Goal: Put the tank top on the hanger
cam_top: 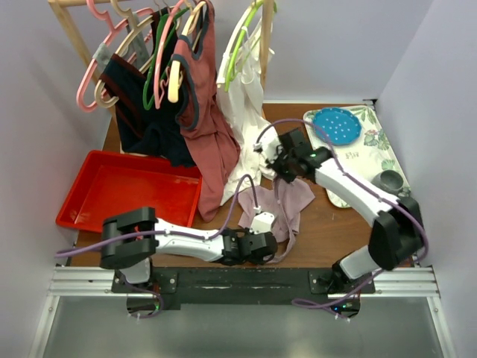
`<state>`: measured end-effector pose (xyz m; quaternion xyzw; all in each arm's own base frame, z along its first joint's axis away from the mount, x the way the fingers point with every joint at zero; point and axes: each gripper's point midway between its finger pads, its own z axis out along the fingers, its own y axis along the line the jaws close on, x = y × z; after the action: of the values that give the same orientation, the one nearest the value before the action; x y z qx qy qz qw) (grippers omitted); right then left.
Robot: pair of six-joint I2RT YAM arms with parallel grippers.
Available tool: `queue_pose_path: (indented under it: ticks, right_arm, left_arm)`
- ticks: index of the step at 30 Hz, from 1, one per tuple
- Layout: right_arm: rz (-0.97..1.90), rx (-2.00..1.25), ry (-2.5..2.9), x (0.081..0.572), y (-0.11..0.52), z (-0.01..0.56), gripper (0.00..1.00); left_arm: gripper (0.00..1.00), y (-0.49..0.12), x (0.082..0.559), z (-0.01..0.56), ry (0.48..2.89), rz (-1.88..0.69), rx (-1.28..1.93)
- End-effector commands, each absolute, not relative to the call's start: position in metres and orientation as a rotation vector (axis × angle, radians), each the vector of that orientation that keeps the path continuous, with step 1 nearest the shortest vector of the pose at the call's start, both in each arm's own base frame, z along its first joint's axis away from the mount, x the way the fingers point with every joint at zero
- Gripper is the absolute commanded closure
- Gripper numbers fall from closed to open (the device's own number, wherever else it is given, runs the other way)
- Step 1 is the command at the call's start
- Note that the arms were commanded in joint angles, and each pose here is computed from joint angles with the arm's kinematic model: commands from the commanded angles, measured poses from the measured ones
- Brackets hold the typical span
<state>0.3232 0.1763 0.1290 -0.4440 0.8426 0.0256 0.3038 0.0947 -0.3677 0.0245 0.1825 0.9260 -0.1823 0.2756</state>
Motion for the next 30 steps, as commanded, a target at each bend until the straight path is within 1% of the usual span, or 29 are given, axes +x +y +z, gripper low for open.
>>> queue_pose_path:
  ticks: [1, 2, 4, 5, 8, 9, 10, 11, 13, 14, 16, 17, 18, 19, 20, 21, 22, 24, 25, 26, 27, 28, 29, 30]
  right_arm:
    - [0.116, -0.99, 2.12, 0.336, 0.146, 0.209, 0.97]
    - [0.124, -0.957, 2.08, 0.334, 0.138, 0.23, 0.96]
    - [0.136, -0.9, 2.044, 0.33, 0.123, 0.254, 0.94]
    - [0.13, -0.881, 2.009, 0.324, 0.117, 0.267, 0.91]
    - [0.115, -0.881, 2.007, 0.301, 0.098, 0.264, 0.82]
    - [0.111, -0.903, 2.066, 0.29, 0.092, 0.24, 0.82]
    - [0.088, -0.923, 2.083, 0.283, 0.086, 0.23, 0.81]
    - [0.076, -0.936, 2.11, 0.275, 0.08, 0.218, 0.78]
    - [0.064, -1.009, 2.168, 0.253, 0.071, 0.185, 0.71]
    - [0.062, -1.038, 2.199, 0.243, 0.068, 0.174, 0.64]
    - [0.031, -1.084, 2.237, 0.227, 0.058, 0.152, 0.55]
    - [0.003, -1.101, 2.265, 0.221, 0.052, 0.146, 0.45]
    - [-0.014, -1.112, 2.279, 0.216, 0.047, 0.141, 0.42]
    - [-0.03, -1.123, 2.282, 0.214, 0.044, 0.139, 0.39]
    - [-0.064, -1.122, 2.296, 0.212, 0.039, 0.141, 0.33]
    - [-0.079, -1.12, 2.298, 0.211, 0.037, 0.143, 0.3]
    - [-0.085, -1.116, 2.292, 0.212, 0.036, 0.148, 0.25]
    - [-0.04, -1.113, 2.246, 0.216, 0.045, 0.165, 0.23]
    - [0.004, -1.116, 2.24, 0.216, 0.051, 0.168, 0.22]
    - [0.055, -1.121, 2.216, 0.217, 0.059, 0.181, 0.22]
    - [0.205, -1.149, 2.177, 0.212, 0.08, 0.186, 0.21]
    - [0.295, -1.158, 2.178, 0.211, 0.092, 0.186, 0.16]
    - [0.391, -1.165, 2.145, 0.211, 0.106, 0.194, 0.16]
    - [0.549, -1.179, 2.089, 0.205, 0.127, 0.201, 0.15]
  left_arm:
    - [1.0, -0.338, 0.127, 0.069, 2.371, -0.45, 0.346]
    - [1.0, -0.328, 0.133, 0.086, 2.344, -0.476, 0.315]
    - [1.0, -0.305, 0.152, 0.102, 2.314, -0.459, 0.252]
    - [1.0, -0.295, 0.155, 0.122, 2.275, -0.518, 0.222]
    - [1.0, -0.279, 0.161, 0.157, 2.179, -0.643, 0.238]
    - [1.0, -0.281, 0.159, 0.166, 2.146, -0.69, 0.26]
    - [1.0, -0.28, 0.153, 0.165, 2.141, -0.716, 0.323]
    - [1.0, -0.278, 0.149, 0.173, 2.122, -0.755, 0.344]
    - [1.0, -0.277, 0.138, 0.167, 2.138, -0.789, 0.412]
    - [1.0, -0.276, 0.134, 0.163, 2.15, -0.797, 0.43]
    - [1.0, -0.274, 0.126, 0.154, 2.175, -0.815, 0.47]
    - [0.99, -0.274, 0.123, 0.152, 2.18, -0.821, 0.483]
    - [0.93, -0.274, 0.121, 0.15, 2.181, -0.832, 0.496]
    - [0.8, -0.274, 0.118, 0.152, 2.178, -0.844, 0.515]
    - [0.73, -0.272, 0.117, 0.152, 2.18, -0.84, 0.522]
    - [0.66, -0.271, 0.117, 0.154, 2.178, -0.834, 0.531]
    - [0.54, -0.27, 0.119, 0.166, 2.149, -0.836, 0.541]
    - [0.43, -0.264, 0.12, 0.174, 2.144, -0.798, 0.564]
    - [0.32, -0.263, 0.124, 0.192, 2.1, -0.794, 0.572]
    - [0.28, -0.258, 0.124, 0.196, 2.101, -0.765, 0.589]
    - [0.24, -0.254, 0.128, 0.205, 2.077, -0.731, 0.594]
    - [0.23, -0.252, 0.132, 0.23, 2.032, -0.741, 0.576]
    - [0.22, -0.244, 0.134, 0.238, 2.024, -0.711, 0.571]
    - [0.21, -0.236, 0.142, 0.253, 1.981, -0.662, 0.554]
